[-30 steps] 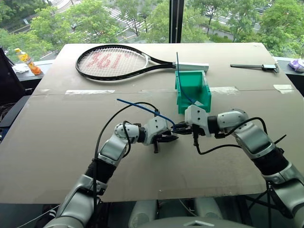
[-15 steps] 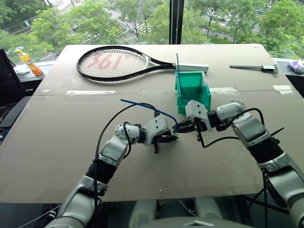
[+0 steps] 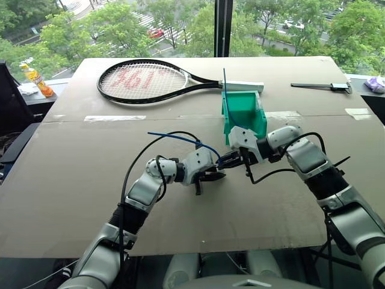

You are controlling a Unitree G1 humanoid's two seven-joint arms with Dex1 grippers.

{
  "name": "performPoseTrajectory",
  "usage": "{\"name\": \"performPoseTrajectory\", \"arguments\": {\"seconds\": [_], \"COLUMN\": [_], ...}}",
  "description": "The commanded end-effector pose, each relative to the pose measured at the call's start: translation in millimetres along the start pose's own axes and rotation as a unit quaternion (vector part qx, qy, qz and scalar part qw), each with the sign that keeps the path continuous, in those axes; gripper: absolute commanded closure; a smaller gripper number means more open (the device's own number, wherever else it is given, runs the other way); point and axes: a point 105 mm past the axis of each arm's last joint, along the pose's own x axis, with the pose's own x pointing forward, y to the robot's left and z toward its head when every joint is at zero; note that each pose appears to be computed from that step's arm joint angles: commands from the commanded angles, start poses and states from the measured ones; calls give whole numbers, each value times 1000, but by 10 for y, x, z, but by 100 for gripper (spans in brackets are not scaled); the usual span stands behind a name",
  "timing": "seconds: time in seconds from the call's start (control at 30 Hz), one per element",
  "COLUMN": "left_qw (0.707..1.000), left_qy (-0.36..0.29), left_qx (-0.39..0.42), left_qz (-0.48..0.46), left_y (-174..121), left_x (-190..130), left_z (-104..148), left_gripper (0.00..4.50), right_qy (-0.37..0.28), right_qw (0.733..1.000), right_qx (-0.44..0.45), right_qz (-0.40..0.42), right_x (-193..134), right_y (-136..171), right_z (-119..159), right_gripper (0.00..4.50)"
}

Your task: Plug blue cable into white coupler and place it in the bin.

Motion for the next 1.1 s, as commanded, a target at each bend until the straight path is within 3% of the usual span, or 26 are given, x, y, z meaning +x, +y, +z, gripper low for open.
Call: {"name": "performPoseTrajectory", "arguments": {"seconds": [0.03,0.1,0.17,0.33,0.47,0.57,0.7,0.83,0.97,1.1], "left_qw": [1000,1000,1000,998,996,993,986,979,977,979], "left_qy": [-4,-7,-17,-51,-69,-79,-79,-80,-73,-39], "left_qx": [-1,-4,-6,-26,-48,-66,-133,-172,-183,-174], "left_qz": [-2,2,5,11,37,57,59,78,75,93], "left_y": [-24,-15,-12,40,166,258,520,832,1066,1226], "left_x": [49,46,30,-81,-182,-237,-313,-260,-43,205], "left_z": [19,23,54,225,402,532,912,1215,1498,1538], "left_gripper": [411,411,411,411,411,411,411,411,411,411], "right_qy": [78,68,27,-115,-185,-202,-152,-121,-95,-75], "right_qw": [994,996,999,983,953,936,911,863,816,788], "right_qx": [43,36,24,-44,-80,-84,-46,3,61,87], "right_qz": [57,42,-10,-137,-228,-276,-382,-491,-567,-605], "right_x": [233,283,301,-144,-589,-796,-1079,-1294,-1396,-1459], "right_y": [307,342,203,-45,36,147,403,522,762,909], "right_z": [-544,-609,-486,171,580,696,423,190,-45,-178], "right_gripper": [450,450,450,281,87,87,87,87,87,87]}}
